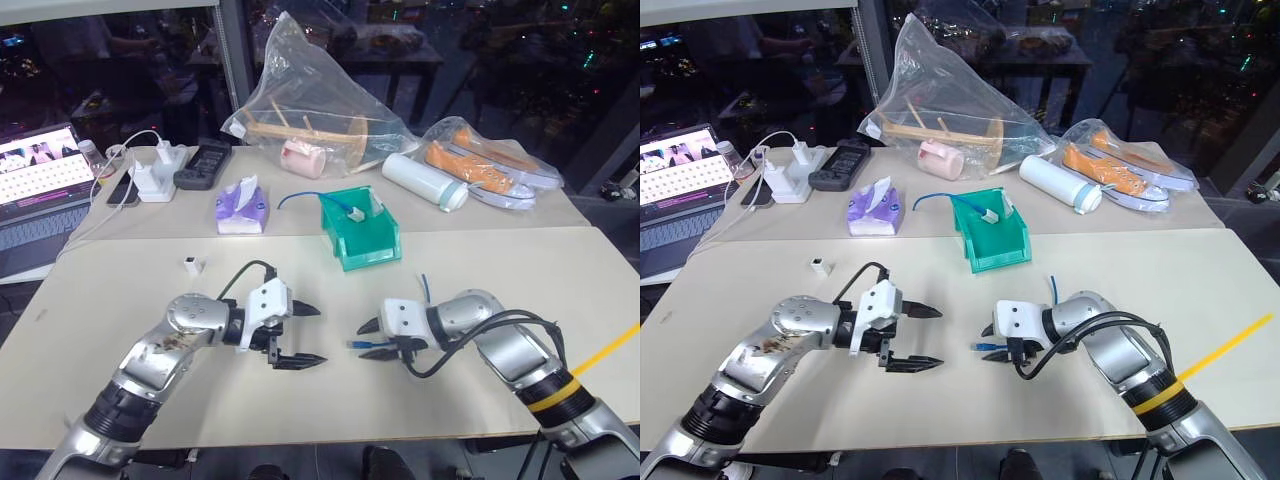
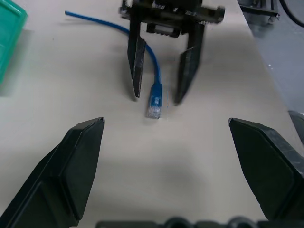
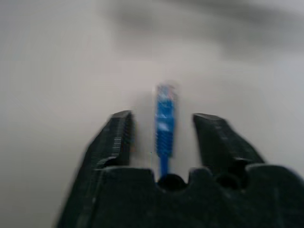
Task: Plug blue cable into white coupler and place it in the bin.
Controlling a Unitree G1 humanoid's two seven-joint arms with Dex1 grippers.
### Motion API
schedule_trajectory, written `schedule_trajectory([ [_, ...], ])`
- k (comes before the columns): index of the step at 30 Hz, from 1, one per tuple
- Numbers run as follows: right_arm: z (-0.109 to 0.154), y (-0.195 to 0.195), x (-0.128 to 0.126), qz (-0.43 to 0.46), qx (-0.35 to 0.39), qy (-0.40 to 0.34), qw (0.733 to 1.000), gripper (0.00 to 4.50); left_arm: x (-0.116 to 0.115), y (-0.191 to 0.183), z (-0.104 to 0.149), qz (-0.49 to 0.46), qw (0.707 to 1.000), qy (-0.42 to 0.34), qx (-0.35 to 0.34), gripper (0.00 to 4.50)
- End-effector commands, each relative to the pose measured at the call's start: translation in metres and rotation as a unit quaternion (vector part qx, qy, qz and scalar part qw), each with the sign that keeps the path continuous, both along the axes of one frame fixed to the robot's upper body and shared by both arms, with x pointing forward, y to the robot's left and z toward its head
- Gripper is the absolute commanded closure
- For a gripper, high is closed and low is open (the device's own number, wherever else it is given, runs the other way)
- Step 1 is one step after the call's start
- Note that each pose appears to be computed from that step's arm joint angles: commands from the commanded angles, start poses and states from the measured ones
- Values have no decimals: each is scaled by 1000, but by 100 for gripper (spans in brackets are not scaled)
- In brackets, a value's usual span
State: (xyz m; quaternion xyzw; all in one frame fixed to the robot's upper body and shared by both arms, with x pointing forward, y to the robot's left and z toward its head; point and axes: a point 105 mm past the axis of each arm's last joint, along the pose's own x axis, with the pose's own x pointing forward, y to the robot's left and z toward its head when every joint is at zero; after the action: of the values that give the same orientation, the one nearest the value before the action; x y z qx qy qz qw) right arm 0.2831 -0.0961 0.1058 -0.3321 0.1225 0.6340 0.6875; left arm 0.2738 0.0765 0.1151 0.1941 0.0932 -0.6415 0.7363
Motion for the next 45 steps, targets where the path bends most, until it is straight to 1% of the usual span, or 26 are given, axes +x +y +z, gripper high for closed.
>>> schedule_trajectory([
  [1,45,-14,0,-57,64,-29,996,43,8,-11,-6,-2,999,-29,15,0],
  [2,51,-18,-1,-74,75,-28,994,10,11,-13,-9,-1,999,-36,22,0],
  [3,55,-24,-2,-93,84,-21,992,10,16,-15,-11,3,998,-51,30,0],
  [6,63,-40,-7,-153,118,1,981,10,27,-24,-15,10,998,-56,31,0],
  [10,73,-55,-17,-212,153,10,965,10,28,-37,-19,-6,999,-33,14,0],
  [16,79,-66,-20,-269,162,-4,949,10,18,-52,-32,-30,1000,-5,-1,0],
  [20,80,-71,-22,-294,168,-13,941,10,19,-52,-41,-23,1000,4,8,0],
  [22,79,-72,-24,-298,167,-14,940,7,19,-52,-44,-24,1000,4,13,52],
  [23,79,-73,-25,-300,167,-14,939,7,19,-53,-45,-21,1000,7,11,67],
  [25,79,-73,-27,-304,166,-14,938,7,19,-55,-48,-18,1000,13,9,140],
  [26,78,-75,-28,-311,165,-9,936,7,18,-56,-50,-16,1000,16,7,164],
  [27,76,-77,-30,-323,164,-1,932,7,18,-57,-52,-15,1000,20,5,209],
  [28,75,-78,-30,-332,163,6,929,7,18,-57,-53,-13,1000,23,3,241],
  [30,68,-82,-33,-366,184,48,911,7,18,-60,-51,-16,1000,21,2,310],
  [32,58,-85,-42,-395,211,102,888,7,20,-64,-46,-16,1000,18,-10,380],
  [33,55,-86,-45,-403,216,117,882,7,20,-65,-44,-16,1000,18,-16,412],
  [34,51,-87,-50,-421,247,148,860,7,22,-68,-37,-13,999,15,-29,436],
  [35,49,-88,-53,-432,269,168,844,7,23,-70,-33,-10,999,13,-38,441],
  [37,43,-86,-55,-465,361,215,779,7,29,-75,-16,6,997,1,-72,442],
  [38,43,-83,-57,-473,395,234,752,7,30,-76,-10,11,996,-6,-86,442],
  [40,42,-74,-62,-486,438,271,706,7,33,-80,3,20,993,-12,-112,442],
  [41,44,-66,-63,-491,476,303,664,7,35,-83,12,30,991,-10,-133,442],
  [42,45,-62,-63,-497,499,331,628,7,36,-85,18,38,988,-7,-148,442],
  [43,45,-56,-62,-505,510,353,601,7,37,-90,27,46,983,7,-176,442],
  [44,47,-53,-60,-509,518,366,582,7,35,-95,33,48,979,20,-196,442],
  [45,49,-51,-58,-514,522,372,570,7,34,-99,37,49,976,29,-209,442],
])
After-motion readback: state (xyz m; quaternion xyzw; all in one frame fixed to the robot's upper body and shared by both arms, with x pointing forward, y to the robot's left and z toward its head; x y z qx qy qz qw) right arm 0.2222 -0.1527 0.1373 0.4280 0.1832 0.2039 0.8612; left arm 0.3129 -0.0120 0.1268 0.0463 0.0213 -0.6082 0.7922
